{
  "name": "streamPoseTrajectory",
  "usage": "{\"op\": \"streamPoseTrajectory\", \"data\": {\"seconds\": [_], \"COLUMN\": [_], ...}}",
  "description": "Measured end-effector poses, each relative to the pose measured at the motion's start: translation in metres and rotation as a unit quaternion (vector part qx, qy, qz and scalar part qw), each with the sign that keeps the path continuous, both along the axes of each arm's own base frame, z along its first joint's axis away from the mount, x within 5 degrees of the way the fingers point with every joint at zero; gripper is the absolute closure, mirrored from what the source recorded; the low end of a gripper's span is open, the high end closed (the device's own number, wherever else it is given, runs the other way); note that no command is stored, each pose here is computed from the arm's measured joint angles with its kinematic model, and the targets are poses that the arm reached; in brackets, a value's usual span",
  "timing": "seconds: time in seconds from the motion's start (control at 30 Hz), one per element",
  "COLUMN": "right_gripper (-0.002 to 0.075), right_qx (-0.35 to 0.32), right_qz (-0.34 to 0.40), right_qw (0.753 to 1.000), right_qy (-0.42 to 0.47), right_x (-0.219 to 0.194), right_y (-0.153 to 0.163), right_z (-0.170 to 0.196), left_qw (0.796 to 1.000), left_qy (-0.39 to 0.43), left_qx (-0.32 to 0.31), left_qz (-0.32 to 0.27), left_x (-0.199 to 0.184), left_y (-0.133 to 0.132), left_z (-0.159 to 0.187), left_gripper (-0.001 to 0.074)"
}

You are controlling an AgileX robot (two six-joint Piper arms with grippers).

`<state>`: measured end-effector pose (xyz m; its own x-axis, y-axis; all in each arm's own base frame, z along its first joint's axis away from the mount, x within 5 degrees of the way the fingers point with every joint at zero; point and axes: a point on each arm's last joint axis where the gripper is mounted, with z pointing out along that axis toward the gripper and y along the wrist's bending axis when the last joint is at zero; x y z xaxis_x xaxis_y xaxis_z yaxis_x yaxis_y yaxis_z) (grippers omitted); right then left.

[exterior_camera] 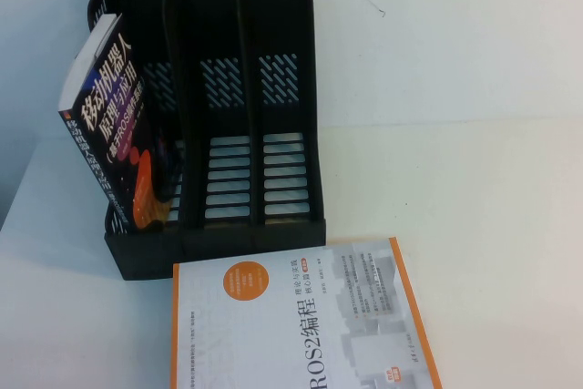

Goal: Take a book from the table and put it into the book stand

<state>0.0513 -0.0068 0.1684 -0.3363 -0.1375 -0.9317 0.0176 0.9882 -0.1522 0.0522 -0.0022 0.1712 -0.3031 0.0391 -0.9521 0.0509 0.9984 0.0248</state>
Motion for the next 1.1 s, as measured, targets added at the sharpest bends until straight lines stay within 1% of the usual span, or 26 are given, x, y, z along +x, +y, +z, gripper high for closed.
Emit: {"op": "streamPoseTrajectory", "data": {"seconds": [0.27,0.47,0.57,0.67,0.77,0.87,0.97,1.03,1.1], "right_gripper": [0.0718,0.0718,0.0718,0.0718,0.0718,0.0718,0.0718,0.0718,0.0718], "right_qx": [0.0,0.0,-0.001,-0.003,-0.005,-0.006,-0.008,-0.007,-0.007], "right_qz": [0.0,0.001,0.007,0.021,0.042,0.064,0.086,0.1,0.113], "right_qw": [1.0,1.0,0.999,0.995,0.98,0.955,0.919,0.888,0.857], "right_qy": [-0.002,-0.006,-0.033,-0.096,-0.193,-0.289,-0.384,-0.448,-0.503], "right_x": [0.0,0.0,0.002,0.004,0.005,0.002,-0.004,-0.011,-0.018], "right_y": [0.0,0.0,0.001,0.004,0.007,0.012,0.016,0.018,0.02], "right_z": [0.0,0.001,0.005,0.017,0.034,0.052,0.069,0.08,0.089], "left_qw": [1.0,0.999,0.997,0.987,0.963,0.932,0.9,0.878,0.862], "left_qy": [-0.007,-0.032,-0.075,-0.16,-0.268,-0.362,-0.436,-0.478,-0.506], "left_qx": [0.001,0.0,-0.001,-0.001,-0.005,-0.008,-0.012,-0.014,-0.015], "left_qz": [0.0,0.0,-0.001,-0.001,-0.002,-0.002,-0.002,-0.003,-0.003], "left_x": [0.0,0.002,0.003,0.004,0.002,-0.004,-0.011,-0.016,-0.02], "left_y": [0.0,0.0,0.0,0.0,0.0,0.0,0.0,0.0,0.0], "left_z": [0.001,0.006,0.013,0.029,0.049,0.066,0.078,0.085,0.09], "left_gripper": [0.0738,0.0738,0.0738,0.0738,0.0738,0.0738,0.0738,0.0738,0.0738]}}
